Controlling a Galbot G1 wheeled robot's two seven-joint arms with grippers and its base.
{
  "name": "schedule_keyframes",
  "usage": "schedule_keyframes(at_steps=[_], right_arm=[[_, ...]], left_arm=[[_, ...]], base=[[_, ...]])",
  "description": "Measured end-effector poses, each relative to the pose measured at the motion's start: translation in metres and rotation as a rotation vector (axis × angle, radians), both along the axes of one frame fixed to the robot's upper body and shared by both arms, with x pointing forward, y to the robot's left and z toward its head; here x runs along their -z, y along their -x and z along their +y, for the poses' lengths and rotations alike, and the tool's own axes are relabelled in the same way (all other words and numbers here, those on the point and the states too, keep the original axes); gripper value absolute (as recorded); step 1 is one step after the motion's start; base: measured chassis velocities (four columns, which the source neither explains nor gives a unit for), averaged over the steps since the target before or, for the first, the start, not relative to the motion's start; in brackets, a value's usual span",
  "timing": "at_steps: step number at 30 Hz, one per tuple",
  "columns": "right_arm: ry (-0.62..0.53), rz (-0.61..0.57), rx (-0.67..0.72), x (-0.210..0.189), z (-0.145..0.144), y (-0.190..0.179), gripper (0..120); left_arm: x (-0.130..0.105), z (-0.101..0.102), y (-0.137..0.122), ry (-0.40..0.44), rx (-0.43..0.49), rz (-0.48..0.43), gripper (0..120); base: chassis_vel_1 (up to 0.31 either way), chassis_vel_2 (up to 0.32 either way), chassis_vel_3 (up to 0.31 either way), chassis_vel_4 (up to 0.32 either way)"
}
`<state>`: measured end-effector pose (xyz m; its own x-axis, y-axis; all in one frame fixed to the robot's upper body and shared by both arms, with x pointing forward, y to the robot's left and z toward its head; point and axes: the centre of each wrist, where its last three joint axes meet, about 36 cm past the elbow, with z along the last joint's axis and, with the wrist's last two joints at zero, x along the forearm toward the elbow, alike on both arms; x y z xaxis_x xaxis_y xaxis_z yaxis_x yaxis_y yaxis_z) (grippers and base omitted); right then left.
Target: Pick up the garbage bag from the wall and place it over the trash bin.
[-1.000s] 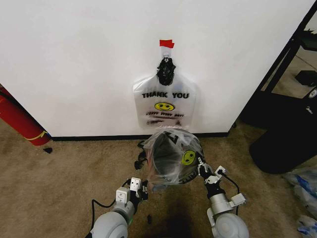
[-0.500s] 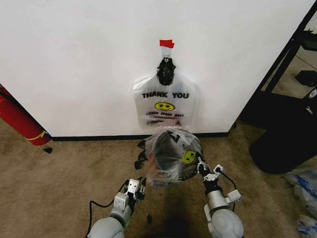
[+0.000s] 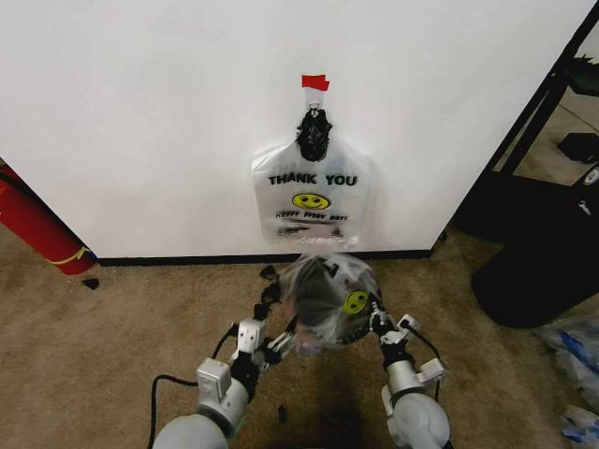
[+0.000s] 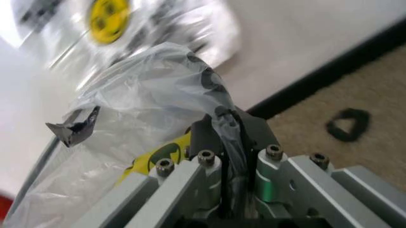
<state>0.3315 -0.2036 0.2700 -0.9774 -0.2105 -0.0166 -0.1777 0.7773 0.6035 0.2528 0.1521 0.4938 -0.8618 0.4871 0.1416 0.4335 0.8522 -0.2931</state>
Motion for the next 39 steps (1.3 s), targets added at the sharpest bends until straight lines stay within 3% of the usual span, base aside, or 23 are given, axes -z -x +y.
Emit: schedule_keyframes(at_steps=[4,8,12,18,21,26,39], right_arm=[[0.062,-0.074,-0.046,0.002,0.006,0.002,1],[0.089,-0.115,-0.065,0.002,0.007,0.003,1],[0.128,-0.17,-0.102,0.004,0.008,0.006,1],[0.148,-0.216,-0.118,0.005,0.011,0.007,1],[0.153,-0.228,-0.122,0.005,0.012,0.007,1],[0.176,-0.274,-0.146,0.008,0.017,0.012,1],[0.166,-0.284,-0.158,0.011,0.029,0.023,1]], left_arm=[[0.004,-0.016,-0.003,0.009,0.044,0.05,49],[0.013,-0.023,-0.009,-0.015,0.059,0.096,39],[0.026,-0.034,-0.028,-0.078,0.059,0.156,20],[0.033,-0.041,-0.05,-0.149,0.052,0.177,1],[0.034,-0.043,-0.054,-0.165,0.049,0.184,0],[0.049,-0.056,-0.08,-0.262,0.019,0.218,0],[0.082,-0.063,-0.117,-0.454,-0.094,0.153,0]], base=[[0.0,0.0,0.0,0.0],[0.0,0.0,0.0,0.0],[0.0,0.0,0.0,0.0],[0.0,0.0,0.0,0.0],[0.0,0.0,0.0,0.0],[0.0,0.0,0.0,0.0],[0.0,0.0,0.0,0.0]])
